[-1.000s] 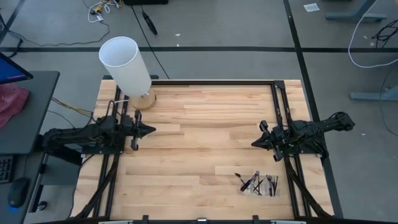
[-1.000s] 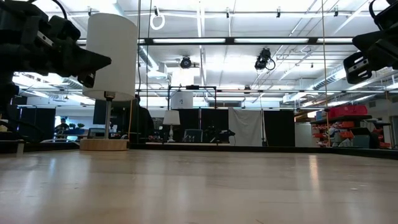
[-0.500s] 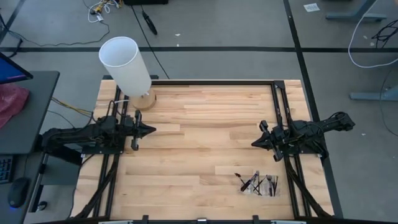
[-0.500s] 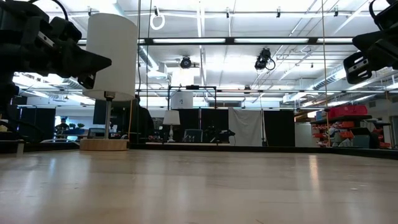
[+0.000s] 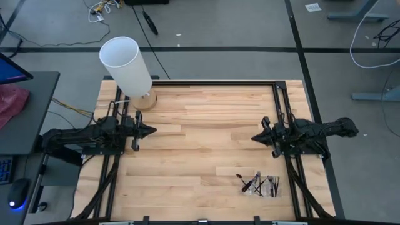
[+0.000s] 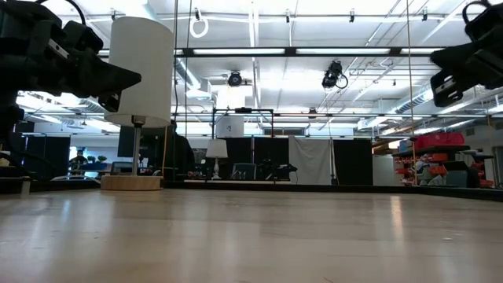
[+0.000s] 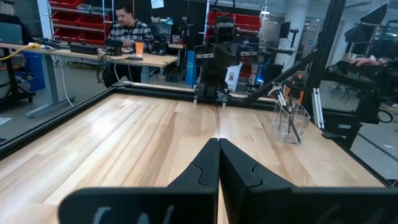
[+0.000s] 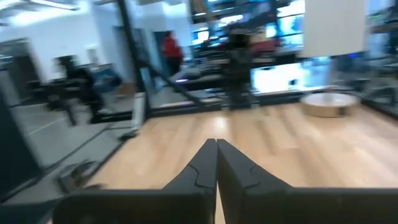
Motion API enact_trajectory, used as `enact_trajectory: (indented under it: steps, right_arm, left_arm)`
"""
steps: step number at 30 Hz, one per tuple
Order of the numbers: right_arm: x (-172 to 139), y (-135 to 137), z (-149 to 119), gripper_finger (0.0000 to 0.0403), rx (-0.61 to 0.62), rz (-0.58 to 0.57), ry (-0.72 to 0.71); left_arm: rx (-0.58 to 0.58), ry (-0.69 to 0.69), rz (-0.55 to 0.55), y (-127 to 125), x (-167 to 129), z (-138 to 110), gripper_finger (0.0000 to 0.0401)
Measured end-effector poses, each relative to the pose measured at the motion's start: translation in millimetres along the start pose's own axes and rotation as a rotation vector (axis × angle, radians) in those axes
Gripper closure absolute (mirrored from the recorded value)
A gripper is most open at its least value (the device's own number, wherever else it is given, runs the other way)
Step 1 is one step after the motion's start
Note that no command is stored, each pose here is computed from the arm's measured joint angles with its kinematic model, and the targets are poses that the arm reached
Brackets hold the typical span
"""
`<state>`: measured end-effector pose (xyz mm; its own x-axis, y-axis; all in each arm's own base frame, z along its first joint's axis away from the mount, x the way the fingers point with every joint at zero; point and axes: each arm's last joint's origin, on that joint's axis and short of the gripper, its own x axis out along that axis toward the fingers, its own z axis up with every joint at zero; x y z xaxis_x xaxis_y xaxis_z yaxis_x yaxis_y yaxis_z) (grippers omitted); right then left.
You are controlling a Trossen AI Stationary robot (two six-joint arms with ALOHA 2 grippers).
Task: Pick & Place Makeup Supplies
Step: Return to Home Position
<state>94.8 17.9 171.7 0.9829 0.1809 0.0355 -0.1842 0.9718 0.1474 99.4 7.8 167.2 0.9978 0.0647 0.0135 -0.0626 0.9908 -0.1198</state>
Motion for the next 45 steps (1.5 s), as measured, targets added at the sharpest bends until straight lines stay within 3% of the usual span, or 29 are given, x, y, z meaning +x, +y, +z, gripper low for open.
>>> enact_trajectory:
  steps: [8,17,24,45]
  right_arm:
    - [-1.4,-16.7,2.2,0.0389,-0.014,-0.166,-0.020]
    - [-1.5,-17.5,1.9,0.0389,-0.060,-0.171,-0.016]
    - [-1.2,-17.6,1.4,0.0389,0.073,-0.171,-0.024]
    - [-1.2,-17.6,1.4,0.0389,0.073,-0.170,-0.024]
  left_arm:
    - [0.000,-0.002,0.000,0.0,0.0,0.1,0.0396]
    - [0.000,-0.002,0.000,0.0,0.0,0.2,0.0396]
    - [0.000,-0.003,0.000,0.0,0.0,0.3,0.0396]
    - [0.000,-0.003,0.000,0.0,0.0,0.3,0.0396]
